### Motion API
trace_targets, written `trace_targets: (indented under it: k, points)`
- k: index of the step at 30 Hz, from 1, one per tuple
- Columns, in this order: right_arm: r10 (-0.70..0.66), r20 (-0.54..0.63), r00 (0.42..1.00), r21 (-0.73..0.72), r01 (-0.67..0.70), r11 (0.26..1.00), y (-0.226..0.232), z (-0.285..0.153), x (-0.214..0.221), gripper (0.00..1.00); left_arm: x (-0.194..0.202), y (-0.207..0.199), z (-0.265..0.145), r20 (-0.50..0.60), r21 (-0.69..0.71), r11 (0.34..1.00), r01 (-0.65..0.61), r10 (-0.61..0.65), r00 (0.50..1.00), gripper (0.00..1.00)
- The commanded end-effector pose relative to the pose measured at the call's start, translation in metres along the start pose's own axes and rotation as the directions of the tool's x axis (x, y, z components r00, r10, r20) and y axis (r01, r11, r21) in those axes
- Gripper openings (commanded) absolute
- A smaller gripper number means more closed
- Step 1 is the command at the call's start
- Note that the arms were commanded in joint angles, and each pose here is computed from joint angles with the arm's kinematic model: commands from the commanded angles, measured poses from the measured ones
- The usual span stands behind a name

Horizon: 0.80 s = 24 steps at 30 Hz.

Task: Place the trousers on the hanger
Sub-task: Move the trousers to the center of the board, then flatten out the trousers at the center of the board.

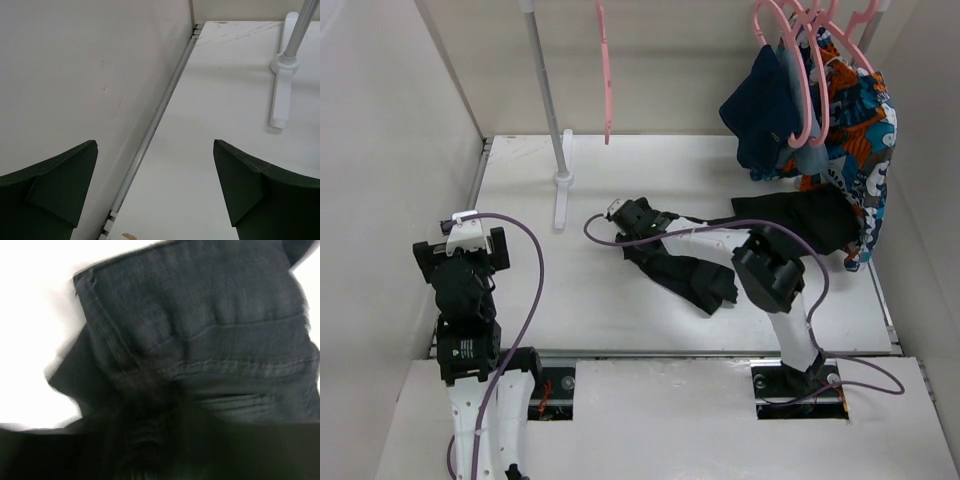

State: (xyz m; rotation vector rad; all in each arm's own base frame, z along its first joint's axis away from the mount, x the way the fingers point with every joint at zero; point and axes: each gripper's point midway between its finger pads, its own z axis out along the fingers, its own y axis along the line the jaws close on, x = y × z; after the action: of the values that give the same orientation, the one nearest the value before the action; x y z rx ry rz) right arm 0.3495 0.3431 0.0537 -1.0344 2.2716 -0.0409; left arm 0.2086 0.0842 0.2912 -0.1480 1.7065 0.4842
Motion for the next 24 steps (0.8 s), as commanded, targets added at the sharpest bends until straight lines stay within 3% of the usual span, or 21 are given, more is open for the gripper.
trace_targets:
  k: [1, 2, 4, 5, 8, 9, 10, 13, 14, 17, 19, 20, 22, 23, 24]
  points:
    - [0.000, -0.102, 0.995, 0.052, 0.006, 0.999, -0.010, -0.002, 0.014, 0.30, -0.010, 0.005, -0.001, 0.037, -0.020, 1.000, 0.003, -0.002, 0.999, 1.00]
    - [-0.010, -0.079, 0.997, 0.044, 0.014, 0.999, -0.002, -0.006, 0.005, 0.00, -0.012, 0.006, -0.003, 0.045, -0.022, 1.000, 0.005, -0.004, 0.999, 1.00]
    - [-0.072, 0.030, 0.997, -0.026, 0.072, 0.997, 0.015, -0.028, -0.028, 0.00, -0.012, 0.005, -0.003, 0.046, -0.021, 1.000, 0.018, -0.017, 0.999, 1.00]
    - [-0.124, 0.110, 0.986, -0.105, 0.136, 0.985, 0.047, -0.048, -0.048, 0.00, -0.014, 0.005, -0.003, 0.055, -0.022, 0.999, 0.030, -0.028, 0.998, 1.00]
    - [-0.129, 0.449, 0.884, -0.230, 0.254, 0.939, 0.085, -0.144, -0.134, 0.00, -0.016, 0.006, -0.003, 0.063, -0.033, 0.996, 0.077, -0.075, 0.995, 1.00]
    - [-0.094, 0.541, 0.836, -0.270, 0.279, 0.922, 0.095, -0.177, -0.155, 0.00, -0.020, 0.009, -0.005, 0.071, -0.047, 0.995, 0.092, -0.089, 0.994, 1.00]
    - [0.036, 0.689, 0.724, -0.323, 0.262, 0.909, 0.089, -0.239, -0.194, 0.00, -0.022, 0.009, -0.004, 0.082, -0.047, 0.993, 0.109, -0.105, 0.991, 1.00]
    - [0.217, 0.836, 0.504, -0.405, 0.299, 0.864, 0.083, -0.327, -0.226, 0.00, -0.031, 0.015, -0.007, 0.107, -0.070, 0.988, 0.139, -0.131, 0.986, 1.00]
    - [0.276, 0.852, 0.445, -0.426, 0.283, 0.859, 0.070, -0.363, -0.228, 0.00, -0.035, 0.016, -0.009, 0.117, -0.071, 0.987, 0.142, -0.133, 0.984, 1.00]
    - [0.358, 0.853, 0.380, -0.448, 0.180, 0.876, 0.043, -0.392, -0.222, 0.00, -0.035, 0.010, -0.007, 0.111, -0.039, 0.992, 0.122, -0.117, 0.987, 1.00]
    - [0.409, 0.824, 0.393, -0.441, -0.008, 0.897, 0.014, -0.375, -0.212, 0.00, -0.038, 0.002, -0.006, 0.119, 0.016, 0.997, 0.081, -0.082, 0.989, 1.00]
    - [0.422, 0.790, 0.445, -0.439, -0.071, 0.896, 0.011, -0.345, -0.194, 0.00, -0.037, -0.003, -0.004, 0.114, 0.038, 0.997, 0.061, -0.065, 0.991, 1.00]
    - [0.538, 0.706, 0.462, -0.490, -0.229, 0.841, -0.007, -0.324, -0.167, 0.00, -0.031, -0.015, 0.000, 0.088, 0.102, 0.995, 0.020, -0.029, 0.996, 1.00]
    - [0.580, 0.633, 0.513, -0.480, -0.328, 0.814, -0.018, -0.283, -0.138, 0.00, -0.032, -0.018, 0.004, 0.080, 0.119, 0.993, -0.012, 0.002, 0.997, 1.00]
    - [0.681, 0.526, 0.509, -0.514, -0.448, 0.732, -0.024, -0.268, -0.113, 0.00, -0.025, -0.023, 0.007, 0.054, 0.143, 0.989, -0.036, 0.029, 0.998, 1.00]
